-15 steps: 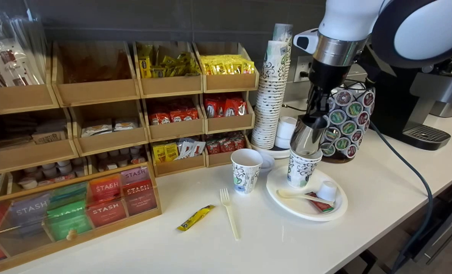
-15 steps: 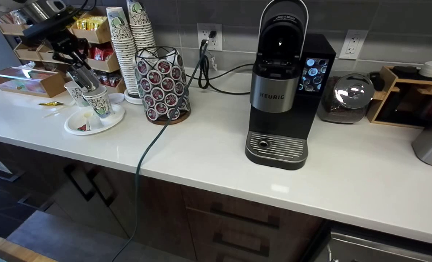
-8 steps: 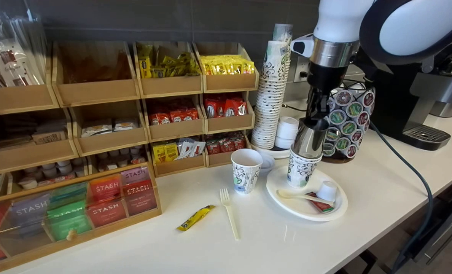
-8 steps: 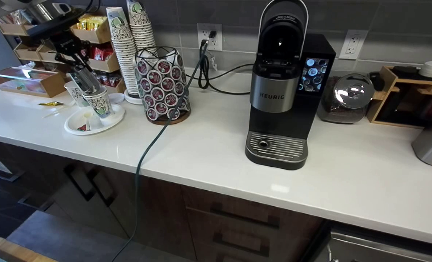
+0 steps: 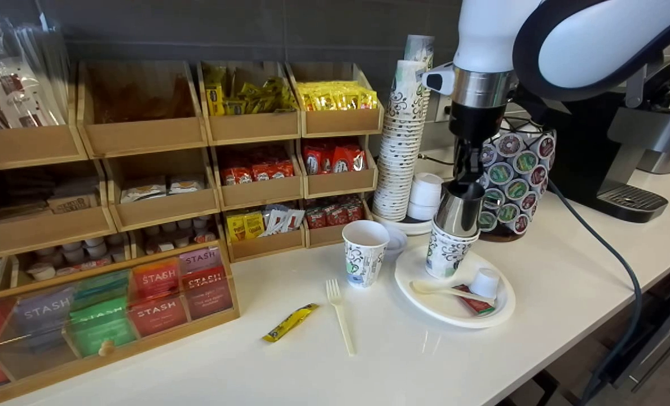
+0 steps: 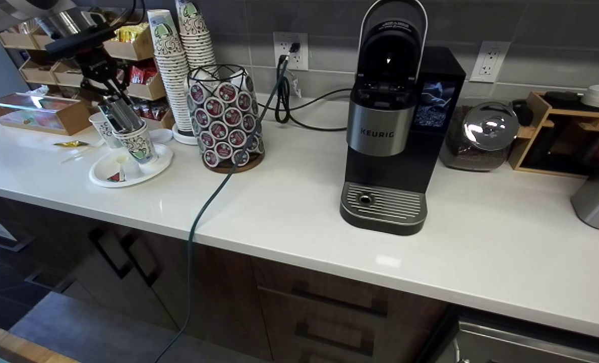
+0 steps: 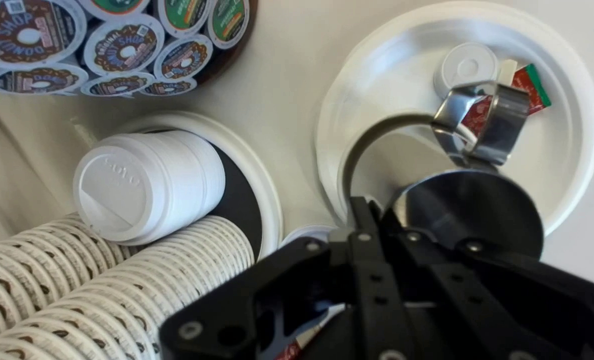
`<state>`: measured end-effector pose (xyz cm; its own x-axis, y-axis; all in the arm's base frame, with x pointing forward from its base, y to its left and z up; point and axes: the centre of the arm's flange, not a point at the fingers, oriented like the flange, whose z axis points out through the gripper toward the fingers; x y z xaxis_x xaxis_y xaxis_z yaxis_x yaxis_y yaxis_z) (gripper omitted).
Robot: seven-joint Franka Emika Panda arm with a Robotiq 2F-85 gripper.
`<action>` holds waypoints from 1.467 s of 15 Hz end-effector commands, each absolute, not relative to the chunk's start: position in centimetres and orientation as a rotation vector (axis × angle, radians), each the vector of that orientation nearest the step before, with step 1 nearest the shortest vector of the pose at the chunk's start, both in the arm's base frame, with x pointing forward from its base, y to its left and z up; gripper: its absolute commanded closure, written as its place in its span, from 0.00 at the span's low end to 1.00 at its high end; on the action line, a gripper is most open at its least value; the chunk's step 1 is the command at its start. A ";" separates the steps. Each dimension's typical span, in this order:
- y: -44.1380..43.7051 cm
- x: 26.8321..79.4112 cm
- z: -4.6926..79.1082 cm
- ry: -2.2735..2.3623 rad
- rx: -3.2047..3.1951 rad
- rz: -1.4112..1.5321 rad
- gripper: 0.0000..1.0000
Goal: Put the silver cup inside the paper cups on the white plate
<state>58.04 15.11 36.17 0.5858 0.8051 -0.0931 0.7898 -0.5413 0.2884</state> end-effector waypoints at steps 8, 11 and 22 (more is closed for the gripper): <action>15.3 57.5 40.8 1.278 2.512 0.170 0.26; 15.2 54.6 42.9 1.342 2.451 0.203 0.04; 15.5 37.3 42.3 1.002 2.670 0.473 0.00</action>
